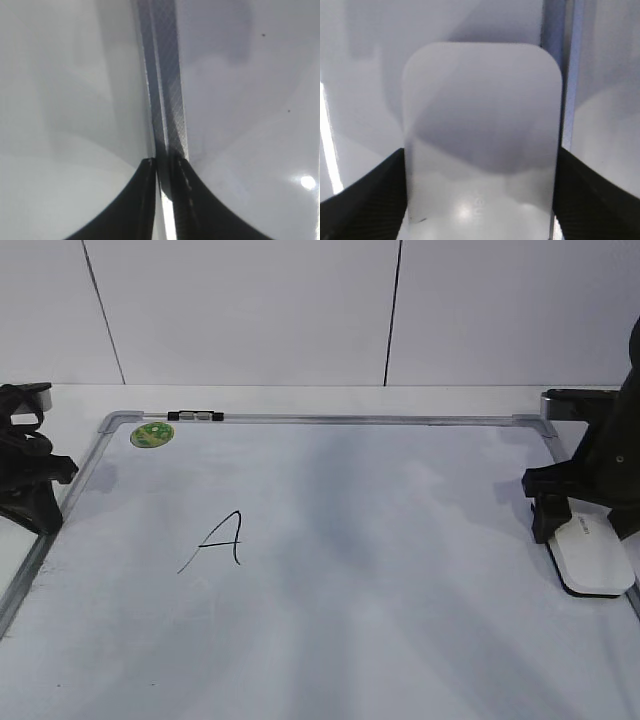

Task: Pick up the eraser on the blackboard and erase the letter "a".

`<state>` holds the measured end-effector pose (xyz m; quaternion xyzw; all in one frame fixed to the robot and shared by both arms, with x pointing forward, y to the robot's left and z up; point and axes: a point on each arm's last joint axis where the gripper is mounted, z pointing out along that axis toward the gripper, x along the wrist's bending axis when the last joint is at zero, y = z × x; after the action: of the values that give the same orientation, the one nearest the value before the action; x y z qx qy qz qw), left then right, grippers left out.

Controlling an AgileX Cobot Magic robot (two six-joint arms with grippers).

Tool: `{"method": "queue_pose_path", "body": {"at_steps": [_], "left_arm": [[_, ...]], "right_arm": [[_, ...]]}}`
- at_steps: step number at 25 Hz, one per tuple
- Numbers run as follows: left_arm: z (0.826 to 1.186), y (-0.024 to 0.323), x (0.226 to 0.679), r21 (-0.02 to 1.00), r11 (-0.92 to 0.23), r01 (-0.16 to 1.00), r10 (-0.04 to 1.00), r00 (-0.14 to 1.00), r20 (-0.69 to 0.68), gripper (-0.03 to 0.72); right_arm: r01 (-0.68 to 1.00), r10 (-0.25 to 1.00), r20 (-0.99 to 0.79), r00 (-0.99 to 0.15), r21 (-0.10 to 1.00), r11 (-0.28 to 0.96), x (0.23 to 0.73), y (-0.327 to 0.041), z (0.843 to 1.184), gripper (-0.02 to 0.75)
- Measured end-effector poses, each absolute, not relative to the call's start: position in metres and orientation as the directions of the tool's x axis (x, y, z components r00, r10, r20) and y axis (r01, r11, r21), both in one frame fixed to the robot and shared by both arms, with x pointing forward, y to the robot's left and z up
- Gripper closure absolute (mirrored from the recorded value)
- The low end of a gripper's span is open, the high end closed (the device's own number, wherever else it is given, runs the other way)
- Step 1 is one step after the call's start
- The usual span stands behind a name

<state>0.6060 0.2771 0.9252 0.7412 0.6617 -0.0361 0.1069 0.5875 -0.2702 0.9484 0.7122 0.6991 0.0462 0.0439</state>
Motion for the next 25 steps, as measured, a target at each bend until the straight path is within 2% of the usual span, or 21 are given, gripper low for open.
{"method": "queue_pose_path", "body": {"at_steps": [14,21,25], "left_arm": [[0.9252,0.2771,0.6060,0.111,-0.101,0.989,0.973,0.122,-0.195,0.608],[0.9252,0.2771,0.6060,0.111,-0.101,0.989,0.973,0.122,-0.195,0.607],[0.9252,0.2771,0.6060,0.111,-0.101,0.989,0.973,0.122,-0.195,0.607]], "right_arm": [[0.992,1.000,0.000,0.016,0.122,-0.016,0.5869,-0.2705,0.9483,0.072],[0.993,1.000,0.000,0.023,0.120,-0.023,0.5870,-0.2730,0.9483,0.145],[0.993,1.000,0.006,0.027,0.119,-0.027,0.5869,-0.2725,0.9483,0.086]]}}
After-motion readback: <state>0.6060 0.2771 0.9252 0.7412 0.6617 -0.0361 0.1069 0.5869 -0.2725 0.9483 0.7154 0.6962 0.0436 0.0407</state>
